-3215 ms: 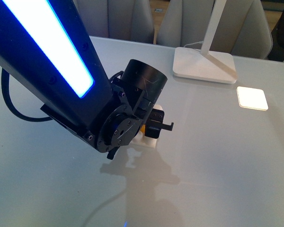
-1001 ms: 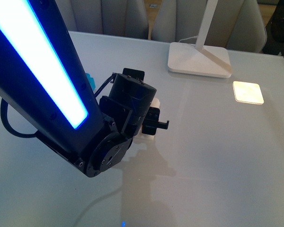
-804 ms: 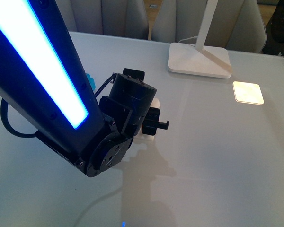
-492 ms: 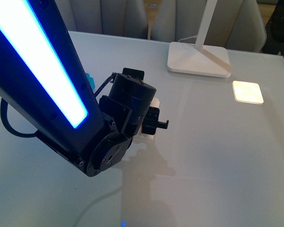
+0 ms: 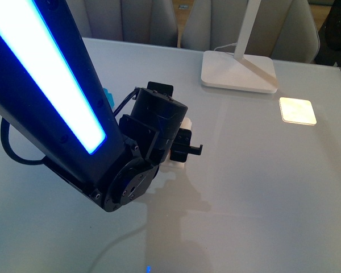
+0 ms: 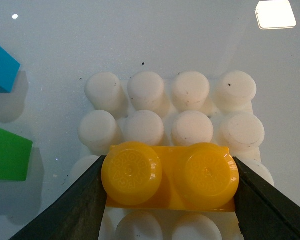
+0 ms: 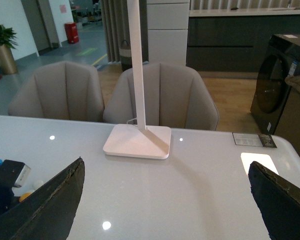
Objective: Insert yellow block into base center
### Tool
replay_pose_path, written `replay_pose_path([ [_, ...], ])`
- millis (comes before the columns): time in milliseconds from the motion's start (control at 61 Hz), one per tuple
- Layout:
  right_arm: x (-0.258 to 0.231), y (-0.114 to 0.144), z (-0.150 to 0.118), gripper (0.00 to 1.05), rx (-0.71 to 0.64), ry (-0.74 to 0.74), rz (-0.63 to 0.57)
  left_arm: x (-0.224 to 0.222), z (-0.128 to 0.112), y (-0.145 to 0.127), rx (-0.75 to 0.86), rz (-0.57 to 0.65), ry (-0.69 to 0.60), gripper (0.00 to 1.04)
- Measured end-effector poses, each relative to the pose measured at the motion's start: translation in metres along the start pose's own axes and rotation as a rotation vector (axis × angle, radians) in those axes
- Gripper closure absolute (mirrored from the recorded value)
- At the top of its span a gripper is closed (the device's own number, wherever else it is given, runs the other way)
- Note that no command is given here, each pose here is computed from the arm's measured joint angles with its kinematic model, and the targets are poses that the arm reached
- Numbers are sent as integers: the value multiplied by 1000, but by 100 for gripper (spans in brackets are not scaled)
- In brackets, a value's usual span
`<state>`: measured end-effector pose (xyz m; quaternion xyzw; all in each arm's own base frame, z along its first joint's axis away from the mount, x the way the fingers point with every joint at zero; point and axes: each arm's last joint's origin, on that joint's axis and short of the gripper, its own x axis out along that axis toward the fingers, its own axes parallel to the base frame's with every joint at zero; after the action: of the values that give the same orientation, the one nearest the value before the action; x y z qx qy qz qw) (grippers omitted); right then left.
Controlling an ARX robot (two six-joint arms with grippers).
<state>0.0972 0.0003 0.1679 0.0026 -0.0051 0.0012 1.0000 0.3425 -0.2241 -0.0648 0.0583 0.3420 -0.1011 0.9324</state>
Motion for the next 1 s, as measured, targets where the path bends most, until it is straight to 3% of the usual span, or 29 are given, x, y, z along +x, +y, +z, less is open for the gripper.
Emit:
replay_pose_path([
  [328,0,0,0,9,0,0,0,-4,8,3,-4,-19,-9,42],
  [541,0,0,0,9,0,0,0,-7,1,9,-30,-31,37,6],
  [1001,0,0,0,9,0,0,0,-35,7,25,-145,-62,22,7],
])
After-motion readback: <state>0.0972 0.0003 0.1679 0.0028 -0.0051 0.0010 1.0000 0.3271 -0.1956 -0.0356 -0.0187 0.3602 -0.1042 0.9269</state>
